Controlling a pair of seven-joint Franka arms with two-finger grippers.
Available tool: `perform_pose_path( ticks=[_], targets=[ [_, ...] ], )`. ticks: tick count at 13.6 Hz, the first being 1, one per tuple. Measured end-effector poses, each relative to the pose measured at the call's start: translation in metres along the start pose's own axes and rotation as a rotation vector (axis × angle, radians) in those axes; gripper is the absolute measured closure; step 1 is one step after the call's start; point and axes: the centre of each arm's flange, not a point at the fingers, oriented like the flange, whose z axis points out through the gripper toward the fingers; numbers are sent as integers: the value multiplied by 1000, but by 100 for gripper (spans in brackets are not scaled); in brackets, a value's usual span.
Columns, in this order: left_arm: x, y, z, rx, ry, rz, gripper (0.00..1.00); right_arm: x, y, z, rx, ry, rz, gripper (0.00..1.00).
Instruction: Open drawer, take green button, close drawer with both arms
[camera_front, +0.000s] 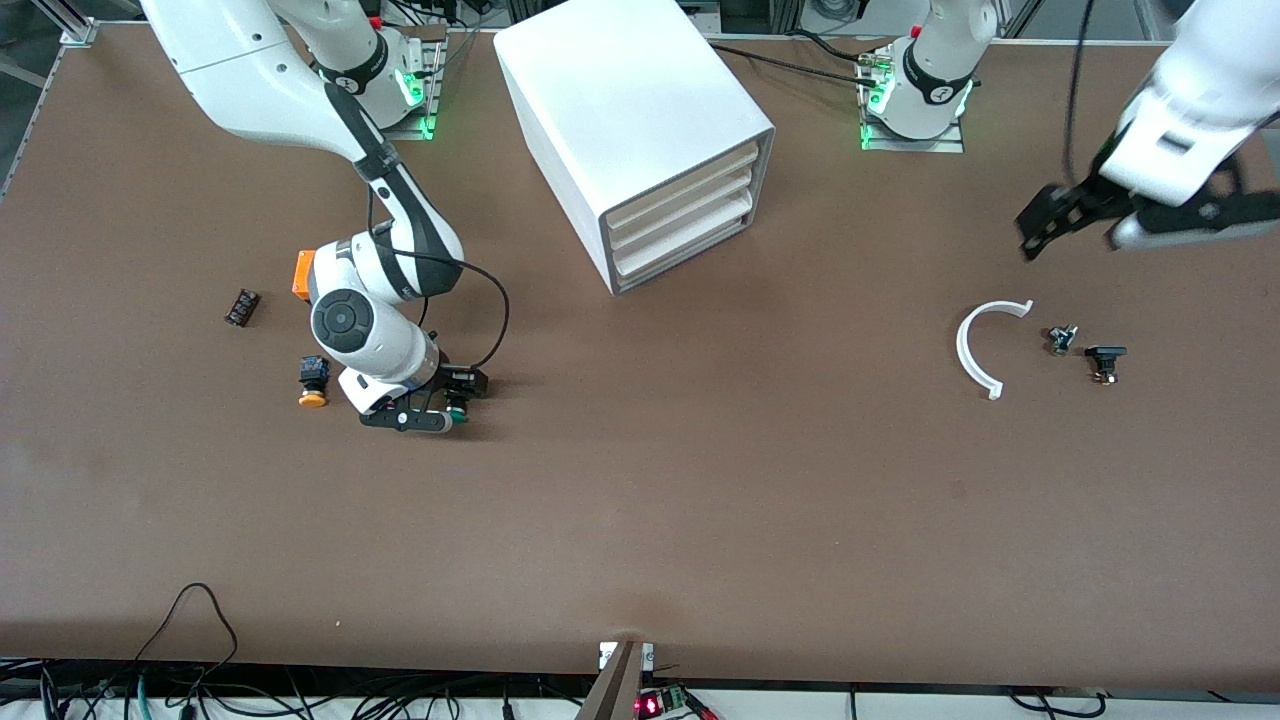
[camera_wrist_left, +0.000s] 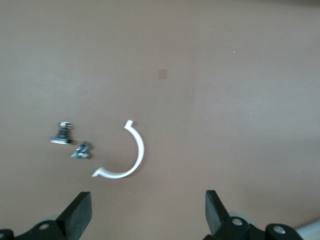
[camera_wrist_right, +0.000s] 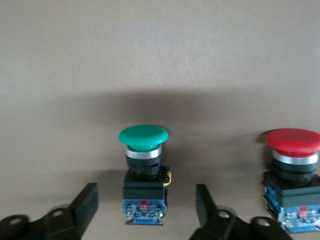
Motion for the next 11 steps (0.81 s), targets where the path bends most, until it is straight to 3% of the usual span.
perform_pose_path(
  ticks=[2,6,9,11],
  targets=[
    [-1,-29,-25,-4,10,66,0,8,0,-41,1,22,8,0],
    [13,-41,-2,-16,-37,105,0,25,45,-145,-22,83,86,0],
    [19,-37,1,-20,-43,113,0,38,105,-216,-60,83,168,0],
    [18,-36,-1,-20,-47,115,0,37,124,-259,-76,67,156,0]
  ],
)
